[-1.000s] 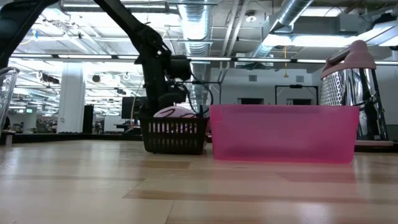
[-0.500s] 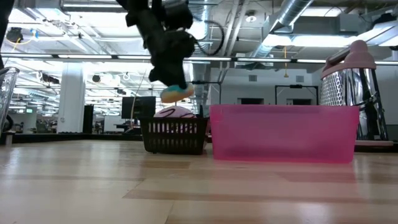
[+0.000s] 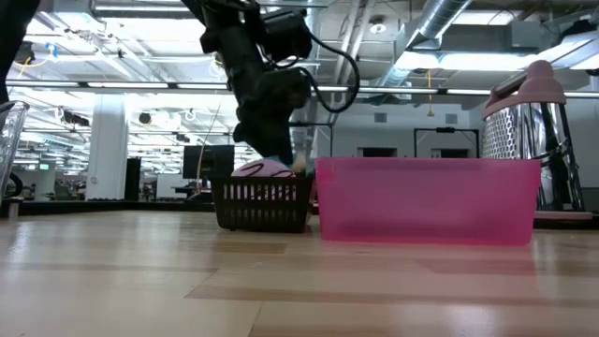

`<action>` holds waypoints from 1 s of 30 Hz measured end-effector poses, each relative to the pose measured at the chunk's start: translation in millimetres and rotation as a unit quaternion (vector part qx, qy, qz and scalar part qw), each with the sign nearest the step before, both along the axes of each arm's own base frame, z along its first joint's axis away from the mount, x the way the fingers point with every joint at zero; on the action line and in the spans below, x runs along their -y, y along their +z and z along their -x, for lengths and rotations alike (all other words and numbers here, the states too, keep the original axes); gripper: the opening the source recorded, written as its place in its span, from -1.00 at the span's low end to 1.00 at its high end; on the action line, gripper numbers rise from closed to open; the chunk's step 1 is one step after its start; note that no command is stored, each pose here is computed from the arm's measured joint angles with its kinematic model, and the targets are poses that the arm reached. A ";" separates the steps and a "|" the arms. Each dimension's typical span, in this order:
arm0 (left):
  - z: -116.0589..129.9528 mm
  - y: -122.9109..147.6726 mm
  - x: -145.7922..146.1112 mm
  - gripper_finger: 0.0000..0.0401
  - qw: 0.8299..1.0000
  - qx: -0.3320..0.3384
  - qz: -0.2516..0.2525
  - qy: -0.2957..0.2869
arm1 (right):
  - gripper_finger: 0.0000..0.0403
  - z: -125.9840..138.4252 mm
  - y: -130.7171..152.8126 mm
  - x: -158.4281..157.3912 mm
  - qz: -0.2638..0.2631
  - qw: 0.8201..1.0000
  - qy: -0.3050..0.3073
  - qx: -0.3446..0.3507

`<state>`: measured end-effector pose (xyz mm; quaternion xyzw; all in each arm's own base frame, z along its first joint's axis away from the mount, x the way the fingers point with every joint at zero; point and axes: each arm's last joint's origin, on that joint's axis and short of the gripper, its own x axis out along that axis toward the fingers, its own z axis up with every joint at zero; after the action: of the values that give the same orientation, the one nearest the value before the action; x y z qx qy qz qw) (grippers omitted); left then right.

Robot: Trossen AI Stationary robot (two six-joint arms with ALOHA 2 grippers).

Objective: Pick & Place Food Item
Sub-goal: Put the blue donut into the black bin

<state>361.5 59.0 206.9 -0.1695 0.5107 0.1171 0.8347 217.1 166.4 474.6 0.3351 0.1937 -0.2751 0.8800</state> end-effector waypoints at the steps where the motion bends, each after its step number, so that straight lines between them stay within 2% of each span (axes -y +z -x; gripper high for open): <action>1: -0.5 -1.9 2.0 -0.27 1.000 -0.004 0.001 -0.003 | 0.11 0.7 0.0 -1.1 -0.001 1.000 0.002 0.001; 11: -6.0 -4.8 29.6 -0.27 1.000 -0.002 0.007 -0.024 | 0.11 5.6 0.2 -7.8 0.001 1.000 0.010 0.008; 15: -6.7 -4.7 31.3 -0.27 1.000 -0.001 -0.007 -0.019 | 0.11 7.0 0.2 -9.5 0.001 1.000 0.013 0.008; 21: -7.1 -4.5 30.4 -0.27 1.000 0.001 -0.002 -0.007 | 0.11 9.6 0.3 -12.4 0.001 1.000 0.018 0.011; 25: -7.2 -4.5 31.9 -0.27 1.000 0.003 0.020 -0.004 | 0.11 11.3 0.4 -14.5 -0.002 1.000 0.019 0.014; 30: -7.3 -4.4 31.2 -0.27 1.000 0.004 0.014 -0.002 | 0.11 12.5 0.7 -15.6 -0.002 1.000 0.017 0.020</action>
<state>368.8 27.7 202.5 -0.1809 0.5096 0.1079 0.8342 204.6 182.0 475.3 0.3388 0.1827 -0.2530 0.8876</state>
